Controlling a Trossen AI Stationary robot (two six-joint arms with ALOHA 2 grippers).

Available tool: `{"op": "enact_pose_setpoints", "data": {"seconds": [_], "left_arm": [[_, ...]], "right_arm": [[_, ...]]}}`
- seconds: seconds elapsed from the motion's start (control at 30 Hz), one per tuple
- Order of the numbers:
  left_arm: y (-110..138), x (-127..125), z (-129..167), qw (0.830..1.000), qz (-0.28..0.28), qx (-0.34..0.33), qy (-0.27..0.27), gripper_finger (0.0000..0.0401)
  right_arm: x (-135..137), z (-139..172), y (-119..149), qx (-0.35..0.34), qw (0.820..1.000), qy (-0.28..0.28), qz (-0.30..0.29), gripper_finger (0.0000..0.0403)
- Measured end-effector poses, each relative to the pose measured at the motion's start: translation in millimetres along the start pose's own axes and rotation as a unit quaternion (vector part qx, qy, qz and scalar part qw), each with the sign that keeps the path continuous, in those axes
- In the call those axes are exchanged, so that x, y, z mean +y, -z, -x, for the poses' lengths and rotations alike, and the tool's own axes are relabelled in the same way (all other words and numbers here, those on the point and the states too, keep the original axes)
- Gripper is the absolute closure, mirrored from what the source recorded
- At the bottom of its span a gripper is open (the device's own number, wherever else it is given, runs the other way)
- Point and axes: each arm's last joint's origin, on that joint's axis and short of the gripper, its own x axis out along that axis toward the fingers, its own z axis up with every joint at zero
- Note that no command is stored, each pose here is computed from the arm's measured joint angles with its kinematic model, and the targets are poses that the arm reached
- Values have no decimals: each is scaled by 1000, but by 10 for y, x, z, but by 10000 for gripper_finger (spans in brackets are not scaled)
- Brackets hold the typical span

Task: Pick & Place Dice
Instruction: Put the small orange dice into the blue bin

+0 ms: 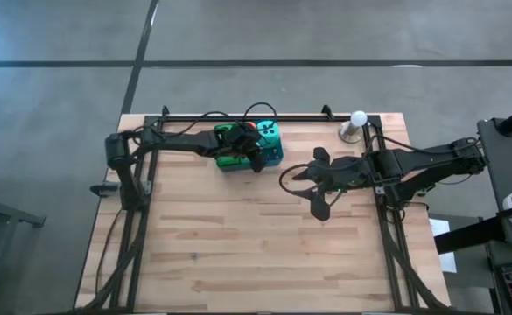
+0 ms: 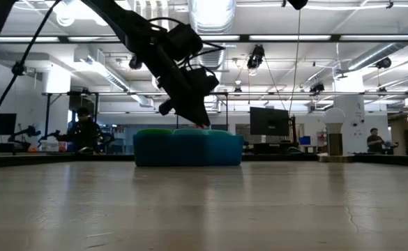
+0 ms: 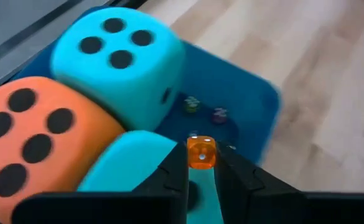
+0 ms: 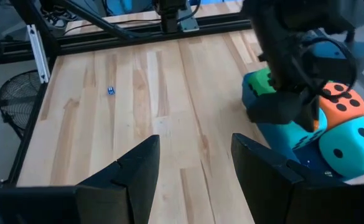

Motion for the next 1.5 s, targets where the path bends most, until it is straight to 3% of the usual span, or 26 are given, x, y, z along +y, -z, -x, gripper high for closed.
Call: {"op": "enact_pose_setpoints", "data": {"seconds": [0.57, 1.5], "left_arm": [[-46, 60, -64, 999, 26, -22, -2, 294], [-66, 56, -62, 998, 45, -32, 2, 292]], "right_arm": [[2, 0, 1, 1, 1000, -1, 0, 209], [2, -1, 2, 1, 1000, -1, 0, 209]]}}
